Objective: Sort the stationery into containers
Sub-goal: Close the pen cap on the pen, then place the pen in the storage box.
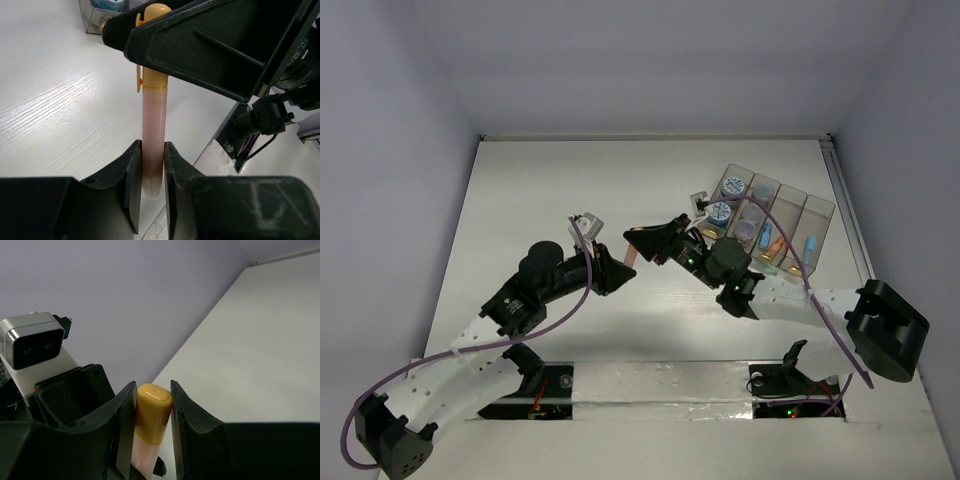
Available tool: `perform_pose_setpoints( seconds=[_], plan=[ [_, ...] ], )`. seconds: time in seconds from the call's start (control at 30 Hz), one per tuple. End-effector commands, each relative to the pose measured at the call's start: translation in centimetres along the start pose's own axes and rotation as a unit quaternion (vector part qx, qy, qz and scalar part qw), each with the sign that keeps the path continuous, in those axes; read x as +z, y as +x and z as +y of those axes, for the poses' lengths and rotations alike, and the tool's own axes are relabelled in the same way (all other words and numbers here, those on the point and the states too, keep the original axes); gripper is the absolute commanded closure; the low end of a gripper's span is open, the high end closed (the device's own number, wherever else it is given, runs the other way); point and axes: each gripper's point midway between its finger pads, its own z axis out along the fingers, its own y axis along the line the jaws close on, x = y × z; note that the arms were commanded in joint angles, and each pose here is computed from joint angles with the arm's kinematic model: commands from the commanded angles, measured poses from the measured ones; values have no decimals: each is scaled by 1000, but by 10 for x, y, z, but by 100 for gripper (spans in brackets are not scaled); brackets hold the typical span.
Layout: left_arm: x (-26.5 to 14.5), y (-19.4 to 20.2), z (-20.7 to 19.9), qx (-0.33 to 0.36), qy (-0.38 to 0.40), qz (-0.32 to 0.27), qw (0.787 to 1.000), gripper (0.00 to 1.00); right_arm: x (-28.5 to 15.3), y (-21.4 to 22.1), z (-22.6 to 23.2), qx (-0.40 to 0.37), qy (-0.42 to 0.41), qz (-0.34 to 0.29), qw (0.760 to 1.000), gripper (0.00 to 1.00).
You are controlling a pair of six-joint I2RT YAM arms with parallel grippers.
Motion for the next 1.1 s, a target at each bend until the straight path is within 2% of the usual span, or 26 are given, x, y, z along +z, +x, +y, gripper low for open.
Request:
perform_pose_setpoints(
  seconds=[0.0,0.13,0.33,0.43,0.6,0.73,0.8,0.87,0.9,0.97,1.0,1.07],
  plan=[
    [-47,-187,-54,37,44,-340,939,100,-48,145,-15,-15,-1,266,964,100],
    [-56,-200,-53,45,39,-358,932,100,-49,157,-12,-8,-10,277,961,100],
    [-83,-229,-63,61,47,-400,913,100,-82,181,-39,17,31,304,952,100],
    [-88,-234,-67,65,46,-404,911,100,-93,184,-50,17,52,305,951,100],
    [-76,-224,-63,52,56,-384,920,100,-78,161,-37,6,42,268,963,100],
    [-48,-192,-56,32,88,-324,941,100,-49,129,-25,-23,49,222,974,100],
    [-42,-180,-52,23,91,-309,946,100,-27,101,-25,-35,57,187,980,100],
    [-37,-164,-43,16,85,-291,953,86,-13,72,-44,-41,89,153,983,100],
    [-39,-158,-42,15,84,-287,954,71,-5,56,-45,-43,90,133,986,100],
    [-35,-143,-33,12,74,-269,960,58,5,31,-57,-60,104,111,986,100],
    [-36,-136,-31,10,71,-260,963,46,10,10,-72,-65,122,90,986,100],
    [-31,-116,-25,7,66,-229,971,29,21,-24,-73,-80,125,59,987,100]
  ],
)
